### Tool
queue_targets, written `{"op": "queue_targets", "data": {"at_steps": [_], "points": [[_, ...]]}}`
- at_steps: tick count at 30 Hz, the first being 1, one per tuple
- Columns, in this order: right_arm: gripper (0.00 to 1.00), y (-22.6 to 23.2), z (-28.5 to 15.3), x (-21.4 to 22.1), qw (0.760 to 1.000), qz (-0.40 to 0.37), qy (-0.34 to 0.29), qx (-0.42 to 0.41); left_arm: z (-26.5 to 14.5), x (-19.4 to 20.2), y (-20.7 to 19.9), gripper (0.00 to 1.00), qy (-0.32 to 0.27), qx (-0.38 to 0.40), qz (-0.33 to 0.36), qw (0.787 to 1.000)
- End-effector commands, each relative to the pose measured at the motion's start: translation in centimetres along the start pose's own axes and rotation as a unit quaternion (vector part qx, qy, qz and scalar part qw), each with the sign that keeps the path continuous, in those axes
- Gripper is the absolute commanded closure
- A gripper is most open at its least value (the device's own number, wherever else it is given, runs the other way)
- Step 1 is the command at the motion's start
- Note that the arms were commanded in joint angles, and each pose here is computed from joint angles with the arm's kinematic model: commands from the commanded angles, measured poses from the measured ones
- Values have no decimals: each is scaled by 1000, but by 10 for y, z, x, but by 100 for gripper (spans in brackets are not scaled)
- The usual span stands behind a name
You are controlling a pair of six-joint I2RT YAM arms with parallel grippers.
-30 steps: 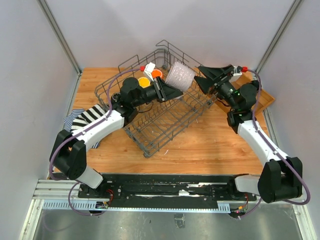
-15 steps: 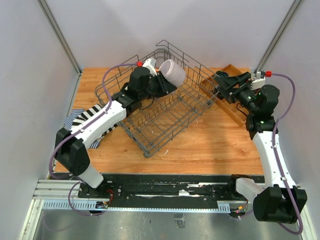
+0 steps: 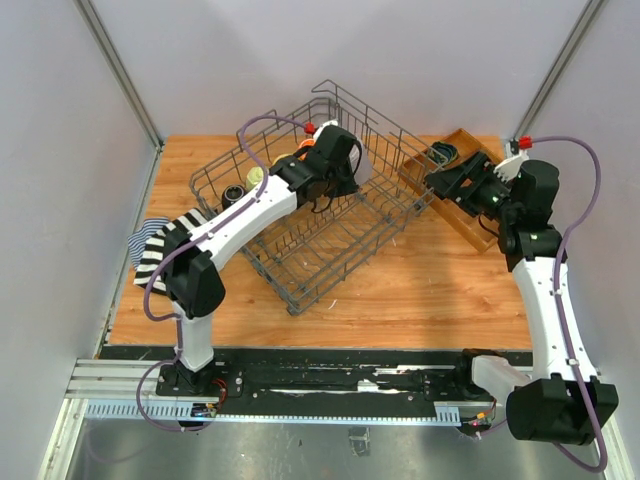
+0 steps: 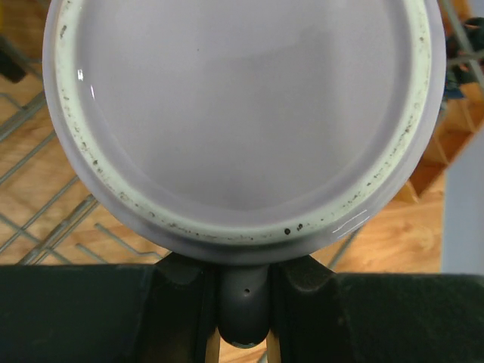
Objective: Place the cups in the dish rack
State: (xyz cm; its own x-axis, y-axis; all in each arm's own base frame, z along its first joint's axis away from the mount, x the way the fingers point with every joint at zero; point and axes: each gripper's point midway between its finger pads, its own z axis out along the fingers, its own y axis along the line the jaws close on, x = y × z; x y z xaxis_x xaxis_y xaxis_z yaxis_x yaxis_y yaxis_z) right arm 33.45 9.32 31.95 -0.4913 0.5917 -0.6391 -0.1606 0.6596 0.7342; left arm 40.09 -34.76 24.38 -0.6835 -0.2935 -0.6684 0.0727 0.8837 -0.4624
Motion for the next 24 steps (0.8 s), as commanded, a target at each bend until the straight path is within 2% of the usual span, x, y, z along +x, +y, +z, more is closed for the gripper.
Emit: {"op": "queue_targets", "data": {"at_steps": [1,11,24], "points": [[22,-14,0,7,1000,-17,9,10,-15,-34,7,99,-59,-58,-17,996],[21,-24,4,18,1000,-2,22,-2,6,-25,30,100,-67,-119,-20,990],[21,-33,7,29,999,9,31,-9,31,-20,38,99,-67,-160,-10,985]]}}
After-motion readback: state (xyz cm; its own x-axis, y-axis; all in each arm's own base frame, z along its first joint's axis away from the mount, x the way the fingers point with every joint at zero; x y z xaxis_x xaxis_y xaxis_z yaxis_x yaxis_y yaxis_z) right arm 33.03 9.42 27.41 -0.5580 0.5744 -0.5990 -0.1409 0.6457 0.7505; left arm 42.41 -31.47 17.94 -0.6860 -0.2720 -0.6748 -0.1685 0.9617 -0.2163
